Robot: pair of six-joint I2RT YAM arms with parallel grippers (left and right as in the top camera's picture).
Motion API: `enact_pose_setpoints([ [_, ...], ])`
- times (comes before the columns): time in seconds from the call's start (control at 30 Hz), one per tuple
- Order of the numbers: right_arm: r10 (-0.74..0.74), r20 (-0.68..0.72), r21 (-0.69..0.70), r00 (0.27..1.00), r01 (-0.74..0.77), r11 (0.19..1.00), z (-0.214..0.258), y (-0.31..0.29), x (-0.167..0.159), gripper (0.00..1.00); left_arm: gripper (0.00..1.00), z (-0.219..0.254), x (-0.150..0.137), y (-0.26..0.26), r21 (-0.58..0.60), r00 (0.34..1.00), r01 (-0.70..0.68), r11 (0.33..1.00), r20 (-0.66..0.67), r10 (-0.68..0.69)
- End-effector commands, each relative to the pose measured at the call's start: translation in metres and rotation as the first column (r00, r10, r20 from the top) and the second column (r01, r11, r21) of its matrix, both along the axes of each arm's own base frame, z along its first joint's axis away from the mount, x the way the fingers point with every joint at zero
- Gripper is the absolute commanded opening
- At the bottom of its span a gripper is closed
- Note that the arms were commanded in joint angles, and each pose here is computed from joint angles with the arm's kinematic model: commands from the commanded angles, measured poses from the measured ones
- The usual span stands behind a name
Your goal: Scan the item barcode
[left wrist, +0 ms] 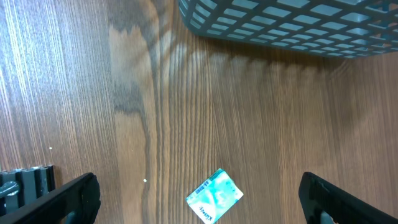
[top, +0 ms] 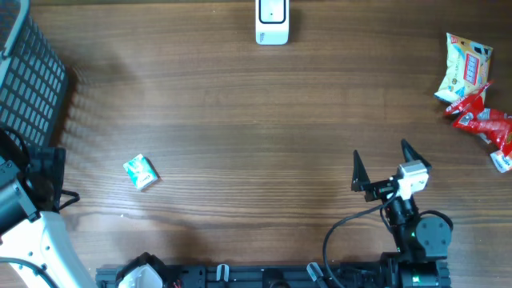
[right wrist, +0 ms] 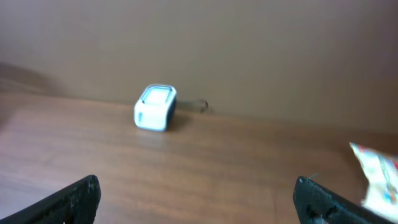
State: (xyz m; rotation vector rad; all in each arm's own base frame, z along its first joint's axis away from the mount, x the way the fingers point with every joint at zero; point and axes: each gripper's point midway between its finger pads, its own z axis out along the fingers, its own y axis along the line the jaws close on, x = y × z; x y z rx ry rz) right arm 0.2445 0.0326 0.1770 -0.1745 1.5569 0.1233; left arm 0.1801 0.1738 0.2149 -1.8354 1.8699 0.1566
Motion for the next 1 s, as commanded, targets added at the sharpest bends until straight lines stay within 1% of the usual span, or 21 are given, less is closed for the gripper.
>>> enact_pose_setpoints([
  [0.0, -0.102, -0.003, 0.008, 0.995, 0.102, 0.995, -0.0012, -0.0171, 0.0017, 1.0, 1.0, 0.0045, 0.0005, 0.0024, 0.007, 1.0, -0.015, 1.0, 0.014, 0.014],
  [0.1, -0.135, -0.005, 0.013, 0.991, 0.135, 0.991, -0.0015, -0.0228, 0.0021, 1.0, 1.0, 0.0045, 0.0005, 0.0024, 0.007, 1.0, -0.015, 1.0, 0.014, 0.014],
  [0.97, -0.128, -0.005, 0.013, 0.992, 0.129, 0.992, -0.0016, -0.0217, 0.002, 1.0, 1.0, 0.0044, 0.0005, 0.0024, 0.006, 1.0, -0.014, 1.0, 0.014, 0.014],
])
